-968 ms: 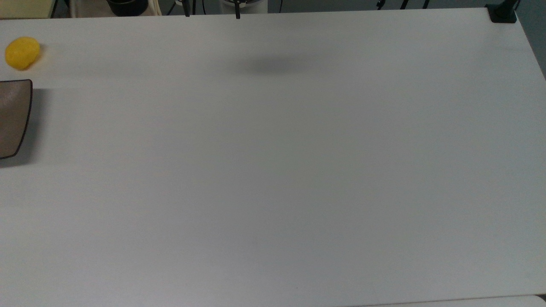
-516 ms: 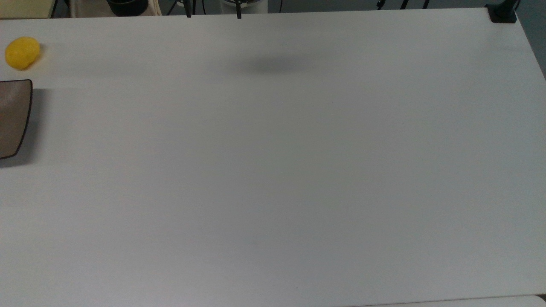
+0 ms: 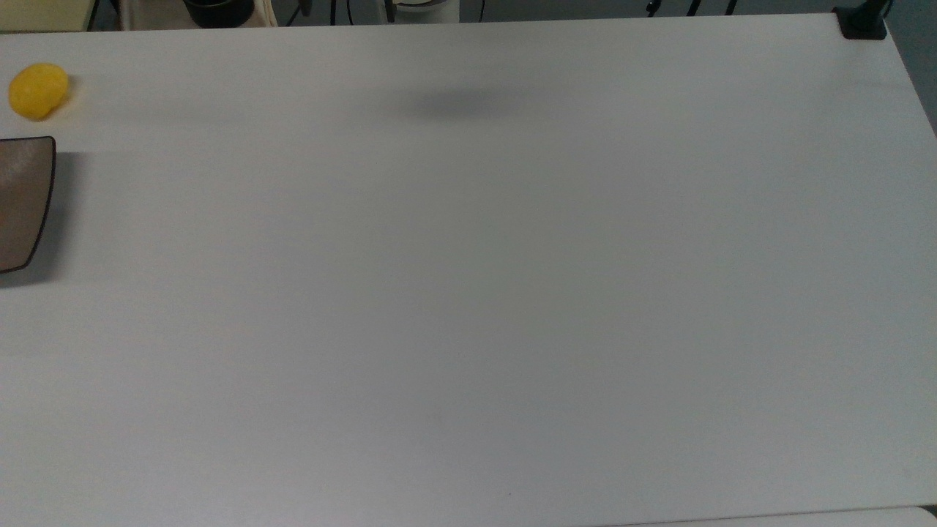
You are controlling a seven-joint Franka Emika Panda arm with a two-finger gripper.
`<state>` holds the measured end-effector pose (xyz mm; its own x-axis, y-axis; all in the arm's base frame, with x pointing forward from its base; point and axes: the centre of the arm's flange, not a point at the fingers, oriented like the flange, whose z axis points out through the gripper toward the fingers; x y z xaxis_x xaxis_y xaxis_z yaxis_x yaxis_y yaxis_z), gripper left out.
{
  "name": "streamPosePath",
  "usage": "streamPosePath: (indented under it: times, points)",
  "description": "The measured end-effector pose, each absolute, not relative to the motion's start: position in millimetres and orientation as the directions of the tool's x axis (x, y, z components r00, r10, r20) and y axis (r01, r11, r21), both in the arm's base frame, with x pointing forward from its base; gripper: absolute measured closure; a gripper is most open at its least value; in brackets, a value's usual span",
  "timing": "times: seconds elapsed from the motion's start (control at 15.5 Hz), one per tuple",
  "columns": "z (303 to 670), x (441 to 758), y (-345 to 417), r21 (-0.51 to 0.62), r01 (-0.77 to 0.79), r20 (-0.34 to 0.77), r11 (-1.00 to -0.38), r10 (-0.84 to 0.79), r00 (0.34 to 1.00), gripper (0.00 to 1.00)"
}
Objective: Put potatoes on a ceramic plate
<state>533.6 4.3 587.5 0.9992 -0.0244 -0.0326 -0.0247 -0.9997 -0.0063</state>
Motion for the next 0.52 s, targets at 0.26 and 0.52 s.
streamPosePath:
  times: [0.26,0.52]
  points:
    - [580.6,534.0,-29.0,-0.005,-0.125,-0.029,-0.992,-0.125,0.992,0.0]
    - [541.6,539.0,-80.5,-0.012,-0.26,0.041,-0.965,-0.261,0.965,0.0]
